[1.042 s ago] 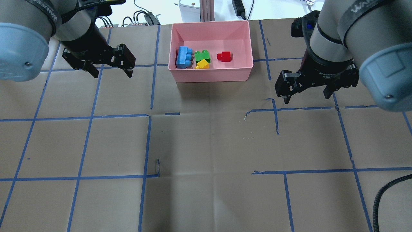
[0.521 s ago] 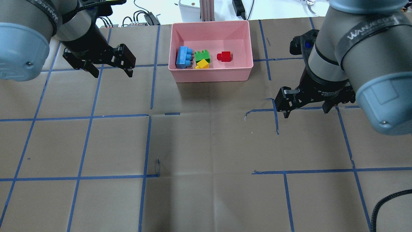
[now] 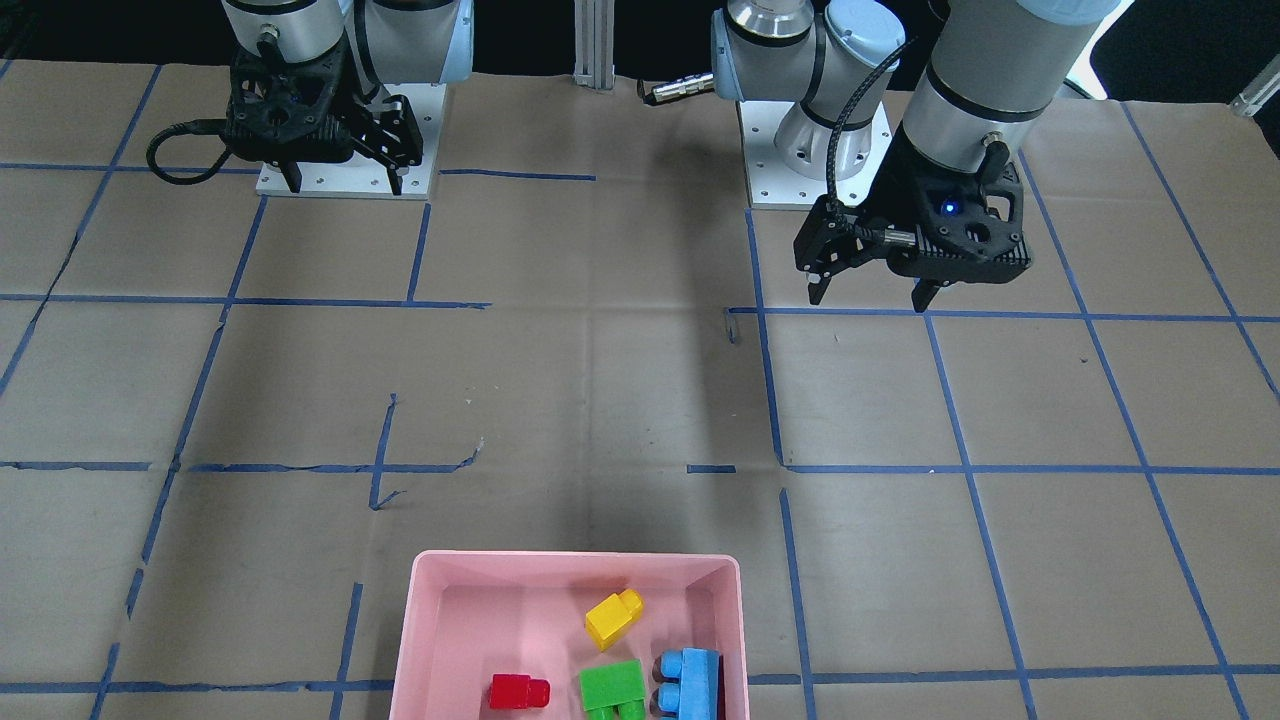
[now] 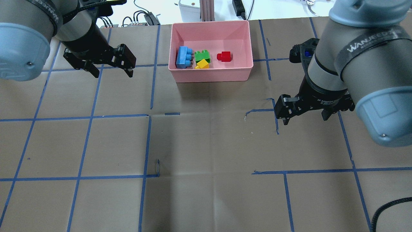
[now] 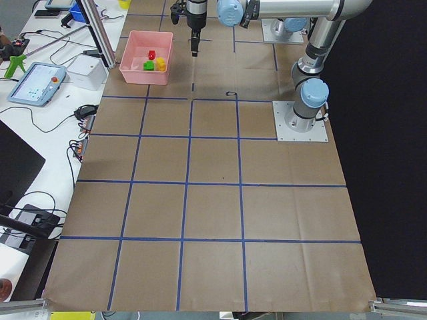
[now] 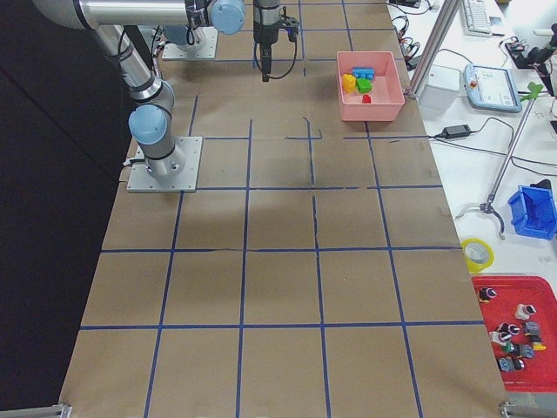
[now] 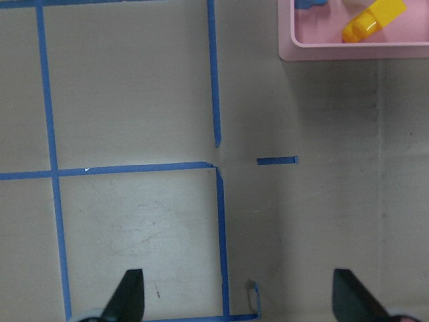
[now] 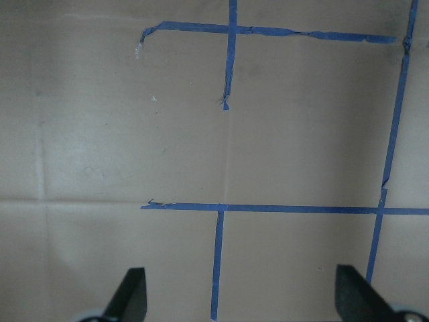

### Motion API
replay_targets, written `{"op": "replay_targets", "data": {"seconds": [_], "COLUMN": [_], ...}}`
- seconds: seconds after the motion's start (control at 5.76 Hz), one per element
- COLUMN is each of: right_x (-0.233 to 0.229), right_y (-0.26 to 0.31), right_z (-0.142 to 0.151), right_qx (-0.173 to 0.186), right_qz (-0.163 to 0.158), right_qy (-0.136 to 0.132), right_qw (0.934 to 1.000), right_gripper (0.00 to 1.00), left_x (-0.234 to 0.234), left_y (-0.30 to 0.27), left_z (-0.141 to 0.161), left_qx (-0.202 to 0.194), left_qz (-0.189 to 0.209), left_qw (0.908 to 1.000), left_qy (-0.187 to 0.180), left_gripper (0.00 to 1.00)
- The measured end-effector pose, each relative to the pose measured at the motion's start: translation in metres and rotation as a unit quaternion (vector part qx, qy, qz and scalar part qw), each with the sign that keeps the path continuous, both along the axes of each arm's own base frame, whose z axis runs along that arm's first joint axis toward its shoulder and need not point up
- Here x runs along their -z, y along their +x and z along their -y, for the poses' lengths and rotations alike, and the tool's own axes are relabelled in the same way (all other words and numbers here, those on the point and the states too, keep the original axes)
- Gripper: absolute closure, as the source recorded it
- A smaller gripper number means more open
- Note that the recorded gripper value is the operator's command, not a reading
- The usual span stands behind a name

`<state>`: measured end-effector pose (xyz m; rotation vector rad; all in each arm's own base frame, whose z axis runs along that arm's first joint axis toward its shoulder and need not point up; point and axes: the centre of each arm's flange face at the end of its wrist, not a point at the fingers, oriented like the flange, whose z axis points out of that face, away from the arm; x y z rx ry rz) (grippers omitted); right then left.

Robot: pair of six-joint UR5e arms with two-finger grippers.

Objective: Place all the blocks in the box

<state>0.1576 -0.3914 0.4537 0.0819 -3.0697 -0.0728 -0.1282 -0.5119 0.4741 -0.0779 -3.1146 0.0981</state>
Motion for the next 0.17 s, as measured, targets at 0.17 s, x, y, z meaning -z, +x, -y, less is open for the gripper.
{"op": "replay_targets", "data": {"seconds": [0.17], "right_x": [0.0002], "right_y": [0.0001], "right_z": [-0.0003], "right_qx": [0.000], "right_qz": [0.000], "right_qy": [0.000], "right_qw": [1.0000], "right_gripper": [0.00], "left_x": [0.0011], "left_y": [0.0000], "left_z": [-0.0001], "left_qx": [0.000], "left_qz": [0.000], "left_qw": [1.0000], "left_qy": [0.001], "left_gripper": [0.01]}}
